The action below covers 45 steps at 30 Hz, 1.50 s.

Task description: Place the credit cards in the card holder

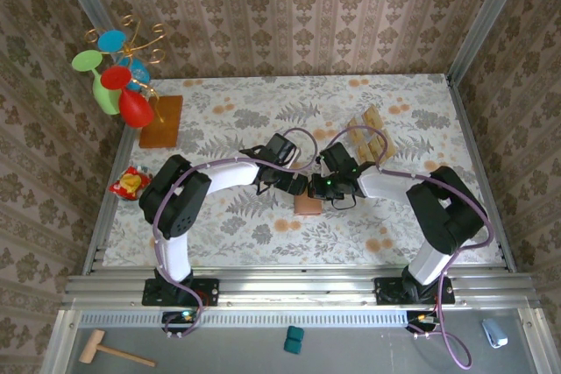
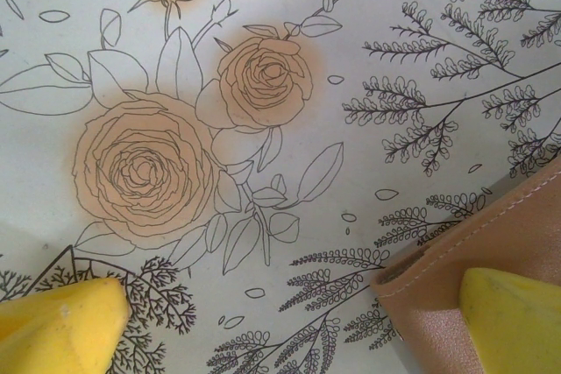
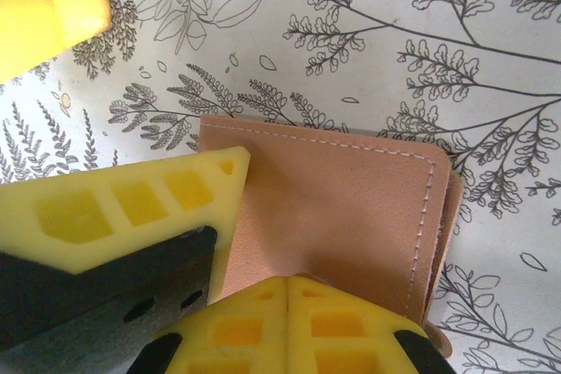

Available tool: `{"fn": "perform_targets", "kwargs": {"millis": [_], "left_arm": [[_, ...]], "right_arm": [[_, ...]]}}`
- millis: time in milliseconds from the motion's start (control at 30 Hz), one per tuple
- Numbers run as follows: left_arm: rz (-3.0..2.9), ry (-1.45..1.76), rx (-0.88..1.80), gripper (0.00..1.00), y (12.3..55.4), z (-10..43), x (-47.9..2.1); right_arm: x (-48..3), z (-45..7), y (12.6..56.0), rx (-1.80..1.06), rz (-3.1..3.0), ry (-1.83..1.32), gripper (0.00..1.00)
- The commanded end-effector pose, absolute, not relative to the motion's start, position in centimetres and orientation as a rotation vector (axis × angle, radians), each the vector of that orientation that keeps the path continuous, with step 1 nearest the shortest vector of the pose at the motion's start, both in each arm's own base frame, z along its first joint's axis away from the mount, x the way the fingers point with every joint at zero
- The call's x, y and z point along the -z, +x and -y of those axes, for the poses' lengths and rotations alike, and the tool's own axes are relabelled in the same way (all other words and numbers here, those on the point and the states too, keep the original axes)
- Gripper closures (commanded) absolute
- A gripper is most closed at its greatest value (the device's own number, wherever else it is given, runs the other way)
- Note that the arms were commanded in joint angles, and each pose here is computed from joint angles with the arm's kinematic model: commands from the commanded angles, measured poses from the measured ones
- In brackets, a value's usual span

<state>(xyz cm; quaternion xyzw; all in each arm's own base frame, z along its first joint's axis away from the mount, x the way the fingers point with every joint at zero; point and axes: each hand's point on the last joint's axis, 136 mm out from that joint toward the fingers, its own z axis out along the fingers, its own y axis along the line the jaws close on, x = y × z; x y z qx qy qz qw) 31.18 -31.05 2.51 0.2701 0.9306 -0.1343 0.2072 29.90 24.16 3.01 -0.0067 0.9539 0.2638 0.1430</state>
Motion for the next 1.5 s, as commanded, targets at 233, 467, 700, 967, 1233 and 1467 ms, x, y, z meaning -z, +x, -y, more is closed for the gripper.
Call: {"fn": "perform_targets", "kwargs": {"millis": [233,467,700,967,1233,1467], "left_arm": [[-2.716,0.755,0.330,0.00,29.2,29.2,0.7],[-2.705,0.718,0.348,0.00,29.7,29.2,-0.2],[-2.657,0.629,0.408,0.00,31.3,29.1,-3.3],[-2.515,0.469,0.478,0.00,35.1,27.5,-10.4],[-2.287,0.299,0.400,0.00,36.6,21.3,-17.3],[-2.081,0.133,0.161,0.00,35.7,12.8,-20.1]], "right_arm": [[-0.7,-23.2,28.2,-0.707,-2.865,0.034,0.98],[-5.5,-25.5,29.4,-0.884,-2.750,-0.030,0.70],[-10.5,-25.9,29.7,-0.940,-2.649,-0.071,0.44],[-14.6,-21.5,28.9,-0.839,-2.561,-0.001,0.00],[-18.6,-12.4,29.7,-0.609,-2.357,0.214,0.00],[-21.2,-2.0,30.4,-0.102,-2.132,0.419,0.00]]}}
